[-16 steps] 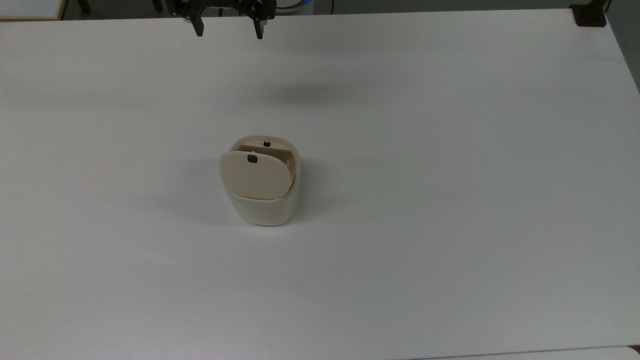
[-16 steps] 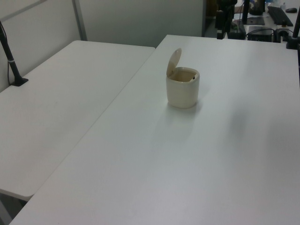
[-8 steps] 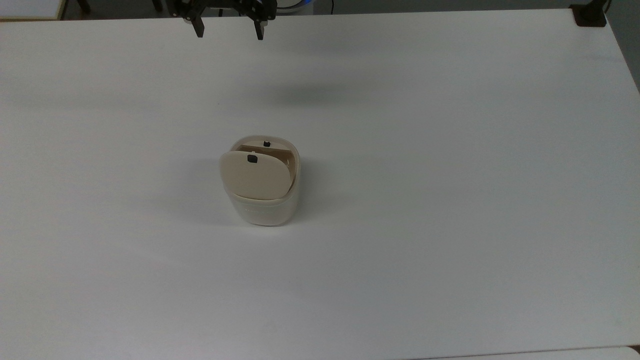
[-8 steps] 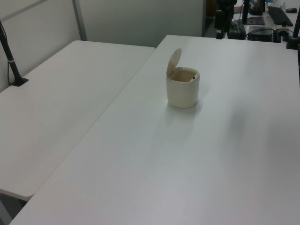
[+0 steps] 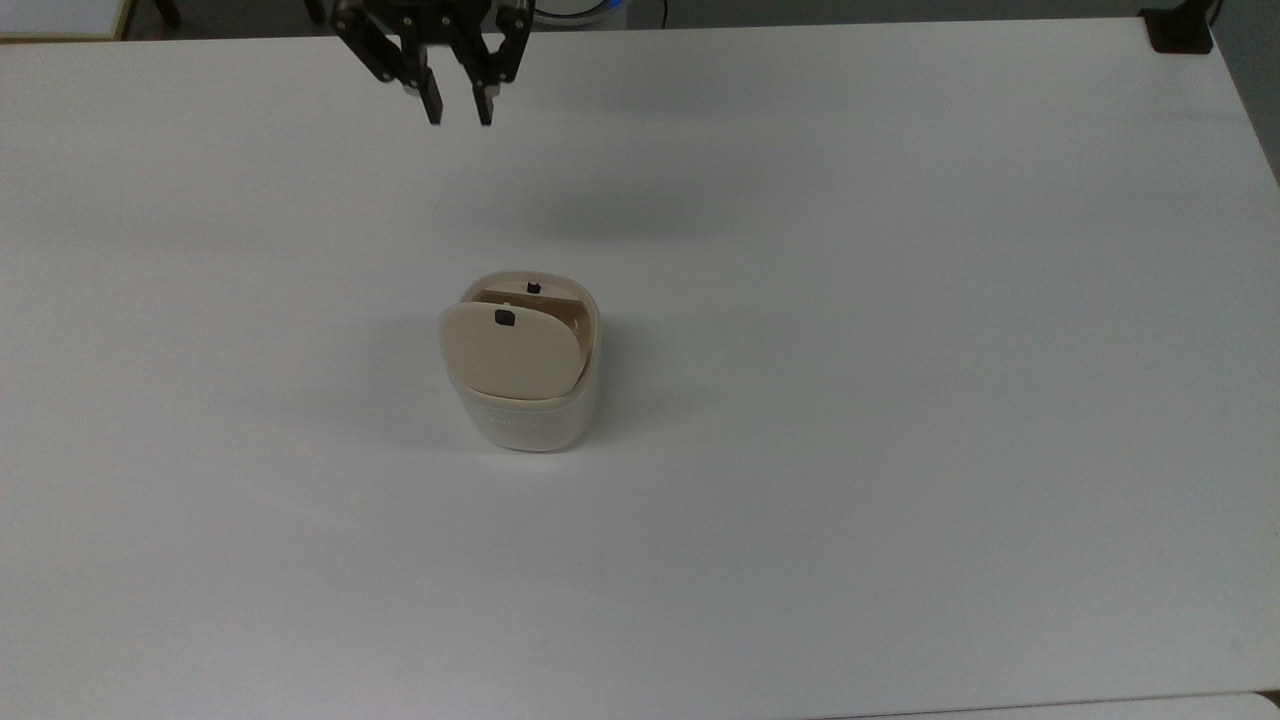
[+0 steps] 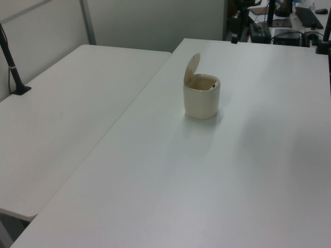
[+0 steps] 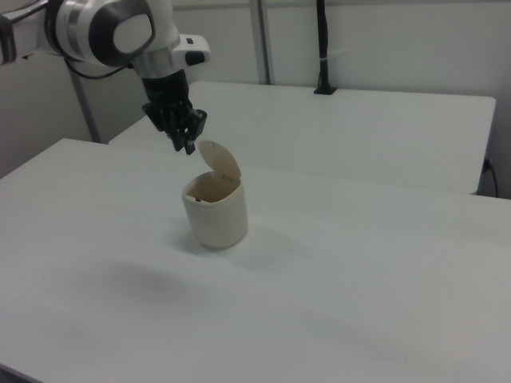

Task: Close the trash bin
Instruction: 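Lower the gripper toward the raised lid of the cream bin, then push the raised lid down onto the bin rim with the gripper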

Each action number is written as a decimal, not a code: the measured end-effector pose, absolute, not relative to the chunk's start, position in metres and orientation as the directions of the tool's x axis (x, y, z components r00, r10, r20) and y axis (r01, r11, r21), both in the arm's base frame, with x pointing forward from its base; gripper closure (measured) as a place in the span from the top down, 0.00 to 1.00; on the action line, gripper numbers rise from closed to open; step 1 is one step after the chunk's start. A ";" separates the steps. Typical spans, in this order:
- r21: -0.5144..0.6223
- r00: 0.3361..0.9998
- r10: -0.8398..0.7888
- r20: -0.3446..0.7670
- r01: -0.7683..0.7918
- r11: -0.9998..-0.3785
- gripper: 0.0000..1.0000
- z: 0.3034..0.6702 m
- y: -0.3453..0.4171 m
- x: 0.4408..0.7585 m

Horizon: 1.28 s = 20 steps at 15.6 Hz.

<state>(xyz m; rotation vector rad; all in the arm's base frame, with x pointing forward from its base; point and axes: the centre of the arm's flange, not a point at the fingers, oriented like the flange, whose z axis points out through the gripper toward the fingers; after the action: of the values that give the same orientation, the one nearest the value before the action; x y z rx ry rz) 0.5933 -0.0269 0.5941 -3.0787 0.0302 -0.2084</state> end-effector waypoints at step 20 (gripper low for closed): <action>-0.103 0.905 -0.135 0.403 -0.101 -0.989 0.01 0.497 0.007 0.708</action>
<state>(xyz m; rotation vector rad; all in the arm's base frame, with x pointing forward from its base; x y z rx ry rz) 0.7080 0.0074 0.4969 -2.9880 0.1851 -0.6401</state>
